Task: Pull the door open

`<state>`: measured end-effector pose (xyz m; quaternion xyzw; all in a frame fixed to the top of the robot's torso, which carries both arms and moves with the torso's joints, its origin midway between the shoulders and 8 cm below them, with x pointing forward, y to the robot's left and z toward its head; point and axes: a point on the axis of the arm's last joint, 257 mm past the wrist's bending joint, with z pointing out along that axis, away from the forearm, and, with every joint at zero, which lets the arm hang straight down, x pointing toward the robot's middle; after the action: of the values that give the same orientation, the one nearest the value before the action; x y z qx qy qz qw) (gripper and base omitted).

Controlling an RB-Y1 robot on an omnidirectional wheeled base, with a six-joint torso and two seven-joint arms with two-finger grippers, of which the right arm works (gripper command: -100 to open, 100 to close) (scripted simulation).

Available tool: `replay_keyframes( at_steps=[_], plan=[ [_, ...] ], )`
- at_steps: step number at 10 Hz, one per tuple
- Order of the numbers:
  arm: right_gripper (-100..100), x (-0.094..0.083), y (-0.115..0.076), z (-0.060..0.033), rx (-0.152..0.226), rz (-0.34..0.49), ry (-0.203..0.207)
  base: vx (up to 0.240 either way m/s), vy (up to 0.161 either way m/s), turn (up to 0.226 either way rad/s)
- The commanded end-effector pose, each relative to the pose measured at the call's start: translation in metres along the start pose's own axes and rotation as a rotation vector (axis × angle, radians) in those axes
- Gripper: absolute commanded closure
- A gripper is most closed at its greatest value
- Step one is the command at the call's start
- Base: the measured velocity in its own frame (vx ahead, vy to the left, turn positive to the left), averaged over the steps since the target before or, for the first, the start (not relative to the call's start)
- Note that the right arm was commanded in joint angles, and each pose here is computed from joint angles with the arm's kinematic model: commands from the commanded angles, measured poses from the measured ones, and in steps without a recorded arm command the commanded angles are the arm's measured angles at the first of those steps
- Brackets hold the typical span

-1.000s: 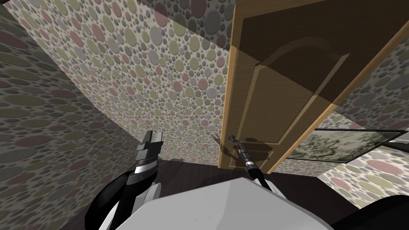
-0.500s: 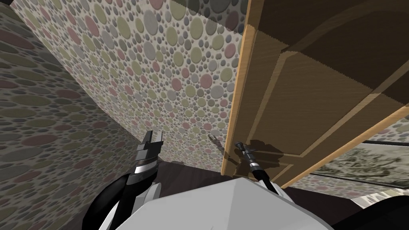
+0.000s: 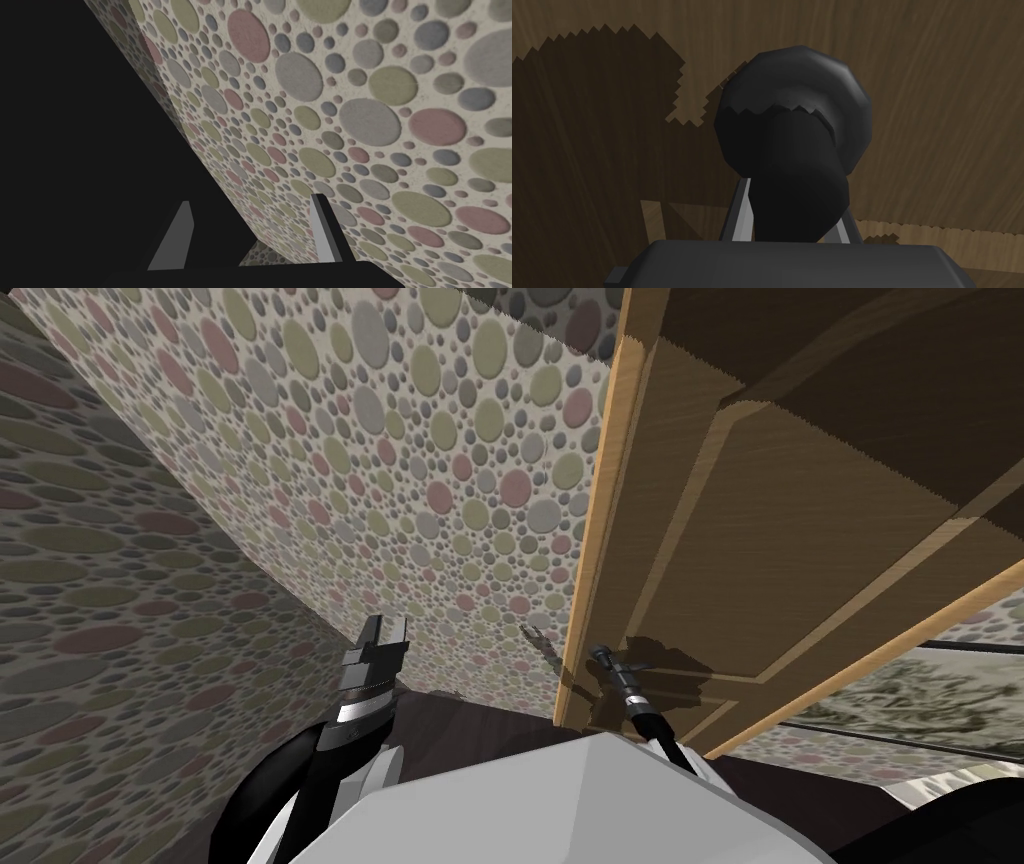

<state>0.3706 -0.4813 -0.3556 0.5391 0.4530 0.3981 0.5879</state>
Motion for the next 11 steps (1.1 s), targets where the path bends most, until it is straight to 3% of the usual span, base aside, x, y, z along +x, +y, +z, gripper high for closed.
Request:
replay_keyframes(
  at_steps=[1,4,11],
  plan=[
    [100,-0.001,0.001,-0.0001,-0.001,-0.002,0.000,-0.009,0.002,-0.002],
    [100,-0.001,0.000,-0.0057,0.000,-0.001,0.020,-0.090,-0.017,0.076],
    [100,-0.003,0.001,-0.0277,-0.004,0.001,0.104,-0.221,-0.033,0.130]
  ],
)
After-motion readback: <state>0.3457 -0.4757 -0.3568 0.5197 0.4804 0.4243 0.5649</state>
